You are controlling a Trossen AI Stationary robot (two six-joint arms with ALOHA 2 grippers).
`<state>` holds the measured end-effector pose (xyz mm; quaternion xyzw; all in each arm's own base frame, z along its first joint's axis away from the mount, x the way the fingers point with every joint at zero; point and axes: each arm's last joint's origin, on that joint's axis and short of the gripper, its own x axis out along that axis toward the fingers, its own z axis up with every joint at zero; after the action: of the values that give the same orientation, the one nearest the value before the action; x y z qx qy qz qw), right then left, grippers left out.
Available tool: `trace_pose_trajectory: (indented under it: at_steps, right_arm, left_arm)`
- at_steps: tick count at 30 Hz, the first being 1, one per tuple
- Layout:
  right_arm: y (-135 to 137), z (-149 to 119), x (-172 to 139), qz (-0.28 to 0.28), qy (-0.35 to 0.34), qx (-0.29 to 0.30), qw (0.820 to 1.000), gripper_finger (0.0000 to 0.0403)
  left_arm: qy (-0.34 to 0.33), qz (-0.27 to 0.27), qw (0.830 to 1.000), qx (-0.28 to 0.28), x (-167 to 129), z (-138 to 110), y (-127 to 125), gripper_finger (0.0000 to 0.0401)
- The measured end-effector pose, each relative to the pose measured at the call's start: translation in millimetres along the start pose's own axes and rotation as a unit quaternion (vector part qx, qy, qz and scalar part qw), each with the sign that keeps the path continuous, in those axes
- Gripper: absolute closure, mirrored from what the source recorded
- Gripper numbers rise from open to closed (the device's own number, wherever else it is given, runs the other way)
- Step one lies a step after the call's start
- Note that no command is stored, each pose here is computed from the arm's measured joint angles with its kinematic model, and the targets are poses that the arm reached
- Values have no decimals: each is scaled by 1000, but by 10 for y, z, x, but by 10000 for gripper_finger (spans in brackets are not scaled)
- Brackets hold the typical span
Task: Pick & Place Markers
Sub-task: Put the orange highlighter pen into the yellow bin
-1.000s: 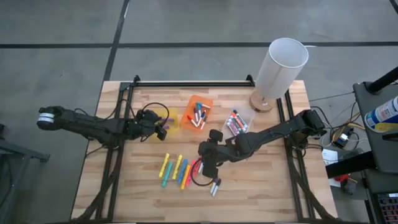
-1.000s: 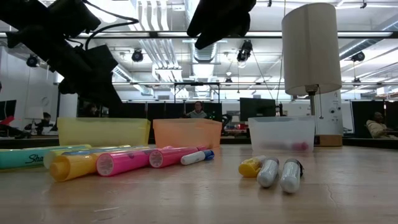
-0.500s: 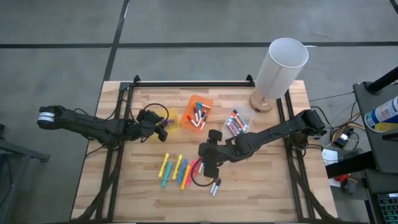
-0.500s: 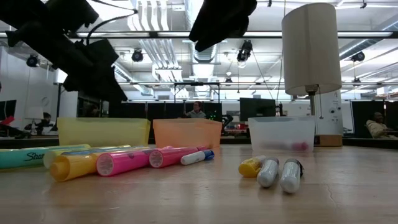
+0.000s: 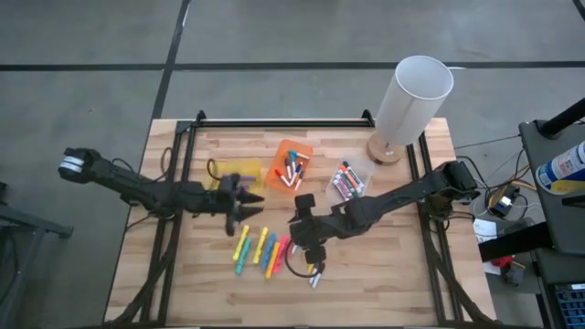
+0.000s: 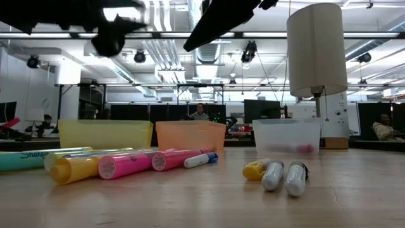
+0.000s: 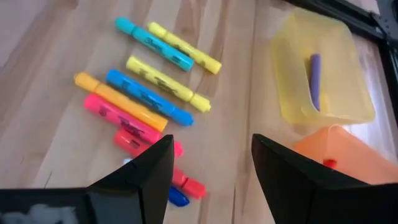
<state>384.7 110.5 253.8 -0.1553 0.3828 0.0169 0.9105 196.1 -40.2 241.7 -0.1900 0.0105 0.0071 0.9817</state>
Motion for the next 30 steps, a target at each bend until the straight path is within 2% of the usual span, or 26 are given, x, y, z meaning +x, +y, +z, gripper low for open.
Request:
trace_pose_trajectory:
  at_steps: [6,10,13,17,24,30]
  right_arm:
    - [-92,-22,42,-1,0,18,1000,193]
    - [-86,-56,109,26,6,19,999,193]
    - [-59,-89,213,36,13,9,999,193]
    - [-20,-135,347,38,23,-6,999,193]
    - [34,-196,498,53,42,2,998,193]
    - [84,-271,622,73,59,-9,995,193]
  left_arm:
    - [-87,-142,986,1,-68,182,-235,243]
    - [-118,-200,973,2,-115,242,-323,243]
    - [-133,-217,967,2,-137,272,-352,243]
    - [-112,-242,964,1,-145,236,-388,243]
    - [-101,-295,950,-1,-199,246,-435,243]
    - [-105,-301,948,-2,-232,269,-444,243]
